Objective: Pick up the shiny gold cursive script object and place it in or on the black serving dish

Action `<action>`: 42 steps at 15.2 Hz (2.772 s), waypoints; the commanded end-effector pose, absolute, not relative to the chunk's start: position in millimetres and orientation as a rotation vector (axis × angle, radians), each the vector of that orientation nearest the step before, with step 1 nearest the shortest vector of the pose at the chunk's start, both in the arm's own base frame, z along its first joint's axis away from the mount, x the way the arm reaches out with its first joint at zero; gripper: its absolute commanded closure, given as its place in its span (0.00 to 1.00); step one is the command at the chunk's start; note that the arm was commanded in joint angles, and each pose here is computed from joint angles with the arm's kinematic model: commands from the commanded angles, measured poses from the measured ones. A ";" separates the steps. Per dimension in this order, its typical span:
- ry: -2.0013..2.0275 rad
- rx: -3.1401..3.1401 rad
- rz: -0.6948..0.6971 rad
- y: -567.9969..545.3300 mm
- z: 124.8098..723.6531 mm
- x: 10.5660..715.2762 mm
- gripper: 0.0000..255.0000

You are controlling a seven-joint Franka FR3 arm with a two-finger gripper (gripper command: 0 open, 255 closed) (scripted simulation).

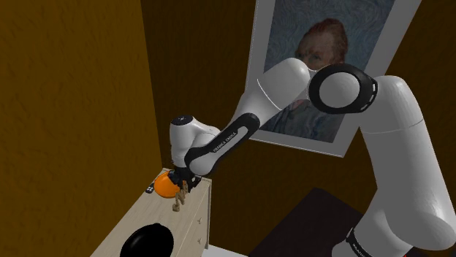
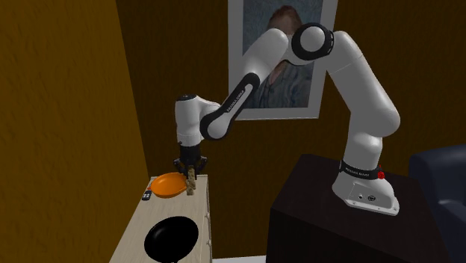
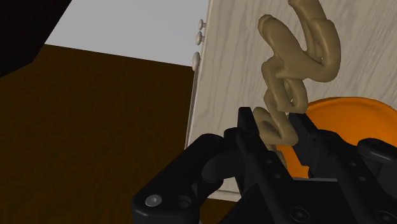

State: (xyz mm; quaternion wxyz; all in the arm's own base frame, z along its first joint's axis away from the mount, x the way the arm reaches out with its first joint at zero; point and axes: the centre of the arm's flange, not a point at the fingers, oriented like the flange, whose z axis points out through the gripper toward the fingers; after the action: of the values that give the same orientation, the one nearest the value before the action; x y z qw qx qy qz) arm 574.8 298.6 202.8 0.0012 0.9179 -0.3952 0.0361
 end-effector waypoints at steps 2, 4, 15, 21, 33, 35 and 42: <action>-1.241 2.881 0.113 324.2 209.6 565.7 1.00; -1.241 2.881 0.113 348.9 210.4 556.5 1.00; -1.241 2.881 0.113 483.2 214.8 506.0 1.00; -1.241 2.881 0.113 483.2 183.1 506.0 1.00; -1.241 2.881 0.113 483.2 138.8 506.0 1.00; -1.241 2.881 0.113 483.2 138.8 506.0 1.00; -1.241 2.881 0.113 483.3 138.8 506.0 0.00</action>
State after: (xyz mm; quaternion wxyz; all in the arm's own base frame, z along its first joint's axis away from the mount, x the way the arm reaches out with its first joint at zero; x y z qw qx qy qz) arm 506.0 483.3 138.8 0.0014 0.9179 -0.3952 0.0360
